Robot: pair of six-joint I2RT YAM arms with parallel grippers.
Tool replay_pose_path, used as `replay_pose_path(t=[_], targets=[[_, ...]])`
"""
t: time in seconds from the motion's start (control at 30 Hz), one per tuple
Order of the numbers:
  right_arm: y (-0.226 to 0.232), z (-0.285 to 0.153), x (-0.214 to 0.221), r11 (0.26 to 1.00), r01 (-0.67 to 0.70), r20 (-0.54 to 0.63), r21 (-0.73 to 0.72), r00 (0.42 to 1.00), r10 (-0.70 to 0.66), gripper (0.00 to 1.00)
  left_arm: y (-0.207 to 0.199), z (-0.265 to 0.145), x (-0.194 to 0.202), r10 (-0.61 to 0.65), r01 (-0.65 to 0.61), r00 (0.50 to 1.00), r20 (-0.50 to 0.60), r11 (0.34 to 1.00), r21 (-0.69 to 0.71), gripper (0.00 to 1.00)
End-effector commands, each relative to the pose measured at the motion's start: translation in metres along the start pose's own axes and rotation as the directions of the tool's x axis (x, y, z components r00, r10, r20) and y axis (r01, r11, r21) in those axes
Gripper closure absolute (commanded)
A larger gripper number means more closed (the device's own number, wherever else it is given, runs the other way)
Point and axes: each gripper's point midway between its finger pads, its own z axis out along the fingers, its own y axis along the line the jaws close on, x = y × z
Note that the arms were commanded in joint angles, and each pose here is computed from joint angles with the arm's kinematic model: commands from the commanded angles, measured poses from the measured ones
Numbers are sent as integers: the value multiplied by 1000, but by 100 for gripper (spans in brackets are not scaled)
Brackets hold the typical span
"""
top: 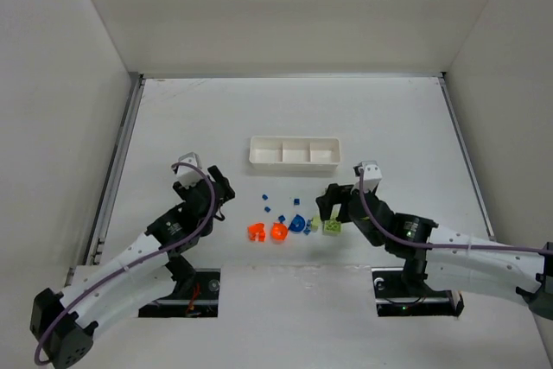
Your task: Sort the legos into containers by color
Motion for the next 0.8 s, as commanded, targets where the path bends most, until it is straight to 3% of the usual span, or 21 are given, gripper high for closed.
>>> replay_pose_path(t=[0.0, 0.07, 0.1, 0.13, 0.17, 0.2, 0.23, 0.27, 0.3, 0.33, 0.37, 0.5, 0.53, 0.77], targets=[[-15, 3, 0, 995, -96, -24, 39, 995, 97, 5, -7, 10, -1, -15, 15, 1000, 14, 1000, 24, 36], [-25, 14, 5, 991, -103, -58, 82, 992, 108, 14, -7, 18, 0, -22, 21, 999, 29, 999, 35, 37], [-29, 17, 6, 990, -101, -63, 102, 992, 108, 29, -8, 21, -1, -31, 30, 999, 37, 998, 49, 40], [-32, 22, 7, 987, -93, -76, 128, 992, 103, 76, -8, 25, -3, -45, 42, 998, 49, 997, 61, 46], [-34, 24, 8, 986, -94, -85, 139, 991, 106, 84, -9, 26, -4, -49, 45, 997, 54, 997, 66, 52], [-36, 28, 9, 982, -94, -100, 165, 989, 112, 85, -10, 28, -6, -52, 47, 997, 64, 996, 79, 68], [-38, 31, 9, 979, -89, -104, 183, 989, 109, 81, -10, 30, -7, -54, 48, 996, 73, 995, 85, 76], [-40, 35, 11, 976, -74, -111, 206, 989, 98, 61, -10, 31, -10, -66, 57, 993, 93, 994, 98, 84], [-40, 36, 11, 975, -66, -113, 212, 989, 92, 49, -9, 31, -11, -73, 62, 992, 102, 993, 104, 85], [-42, 39, 15, 973, -47, -125, 225, 989, 77, 23, -9, 31, -10, -80, 68, 991, 110, 991, 112, 85], [-41, 41, 20, 972, -36, -147, 233, 987, 71, 13, -7, 32, -8, -80, 68, 990, 114, 991, 111, 84], [-40, 51, 31, 970, -19, -194, 242, 979, 67, 6, -2, 36, -4, -72, 61, 990, 124, 994, 86, 69], [-39, 55, 34, 971, -16, -204, 241, 977, 67, 5, -3, 37, -2, -70, 60, 989, 127, 995, 85, 61], [-42, 85, 41, 965, -26, -230, 262, 969, 89, 8, -5, 40, 6, -54, 44, 992, 117, 995, 89, 48]])
